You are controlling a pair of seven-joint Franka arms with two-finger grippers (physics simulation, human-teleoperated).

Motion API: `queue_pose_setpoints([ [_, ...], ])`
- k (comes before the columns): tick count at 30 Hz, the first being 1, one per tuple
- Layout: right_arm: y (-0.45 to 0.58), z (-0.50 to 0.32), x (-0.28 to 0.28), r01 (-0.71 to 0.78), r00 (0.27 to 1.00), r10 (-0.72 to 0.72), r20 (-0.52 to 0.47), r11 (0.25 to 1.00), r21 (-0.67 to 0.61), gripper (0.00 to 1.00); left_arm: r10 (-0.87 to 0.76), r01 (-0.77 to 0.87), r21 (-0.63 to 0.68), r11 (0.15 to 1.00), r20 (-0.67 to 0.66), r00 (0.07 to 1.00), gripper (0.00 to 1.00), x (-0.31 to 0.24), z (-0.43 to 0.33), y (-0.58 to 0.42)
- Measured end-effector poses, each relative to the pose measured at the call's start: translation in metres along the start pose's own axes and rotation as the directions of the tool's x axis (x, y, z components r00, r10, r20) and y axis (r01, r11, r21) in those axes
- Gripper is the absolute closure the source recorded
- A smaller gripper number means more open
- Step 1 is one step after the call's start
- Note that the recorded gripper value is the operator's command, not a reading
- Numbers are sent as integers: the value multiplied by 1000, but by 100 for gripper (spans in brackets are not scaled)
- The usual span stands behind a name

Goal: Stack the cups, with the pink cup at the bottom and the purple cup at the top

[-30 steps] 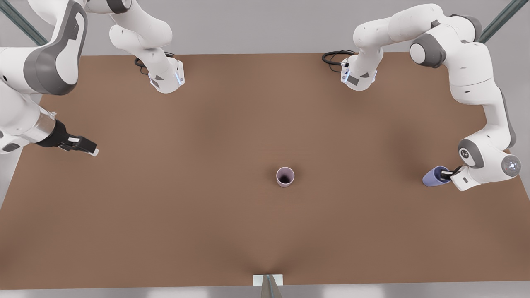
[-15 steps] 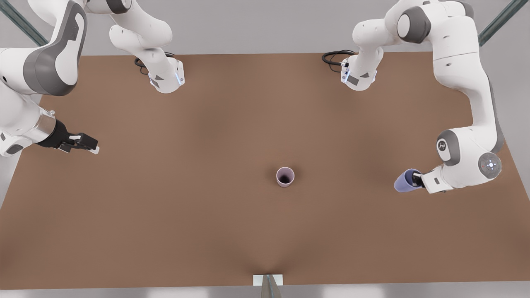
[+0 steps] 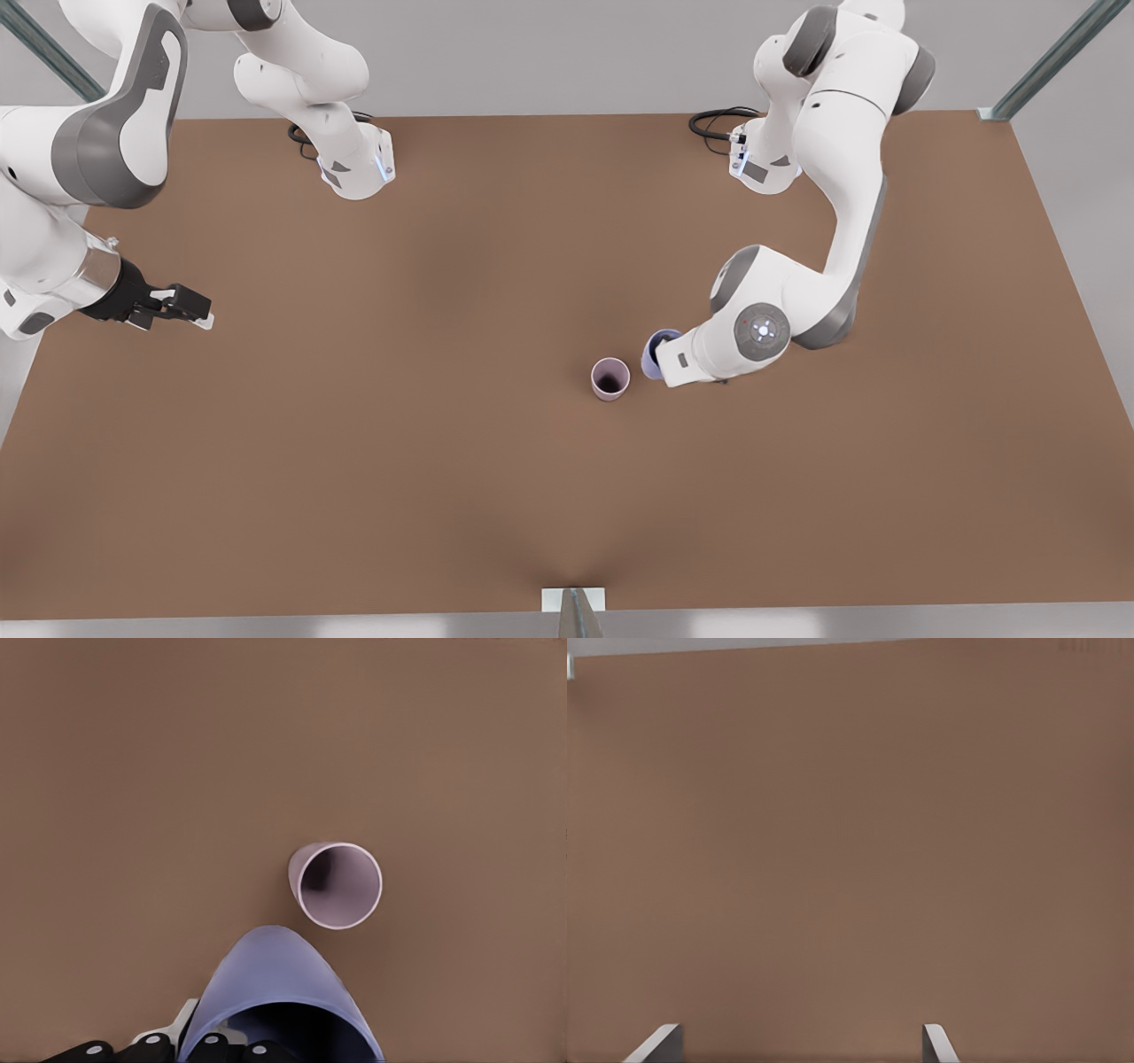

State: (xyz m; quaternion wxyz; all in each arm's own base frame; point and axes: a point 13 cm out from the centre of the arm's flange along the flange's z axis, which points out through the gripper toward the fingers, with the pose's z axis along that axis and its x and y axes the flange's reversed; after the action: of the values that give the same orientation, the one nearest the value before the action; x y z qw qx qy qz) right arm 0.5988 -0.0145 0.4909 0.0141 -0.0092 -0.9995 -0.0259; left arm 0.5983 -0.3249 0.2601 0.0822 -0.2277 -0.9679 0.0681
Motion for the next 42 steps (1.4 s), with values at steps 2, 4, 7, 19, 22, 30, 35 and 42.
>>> queue_pose_setpoints([
  [2,0,0,0,5,1000,-5,0,1000,0,0,-48,48,4,999,3,999,79,-10,5,-16],
  [4,0,0,0,9,1000,-9,0,1000,0,0,-97,97,8,995,7,995,79,-18,9,-31],
  [7,0,1,0,14,1000,-14,-1,1000,0,0,-174,174,19,985,19,985,79,-34,16,-45],
  [19,0,1,0,28,1000,-28,-1,1000,0,0,-423,423,21,906,-17,906,79,-36,44,-58],
  [22,0,1,0,30,1000,-30,-1,1000,0,0,-463,464,19,886,-24,886,79,-36,48,-58],
  [30,0,2,-1,35,999,-35,-2,999,0,0,-538,539,7,842,-45,842,79,-35,64,-59],
  [35,0,2,-1,37,999,-37,-2,999,0,0,-570,571,-4,821,-58,820,75,-34,76,-58],
  [42,0,2,-1,39,999,-39,-3,999,1,0,-596,597,-11,802,-60,801,59,-34,81,-57],
])
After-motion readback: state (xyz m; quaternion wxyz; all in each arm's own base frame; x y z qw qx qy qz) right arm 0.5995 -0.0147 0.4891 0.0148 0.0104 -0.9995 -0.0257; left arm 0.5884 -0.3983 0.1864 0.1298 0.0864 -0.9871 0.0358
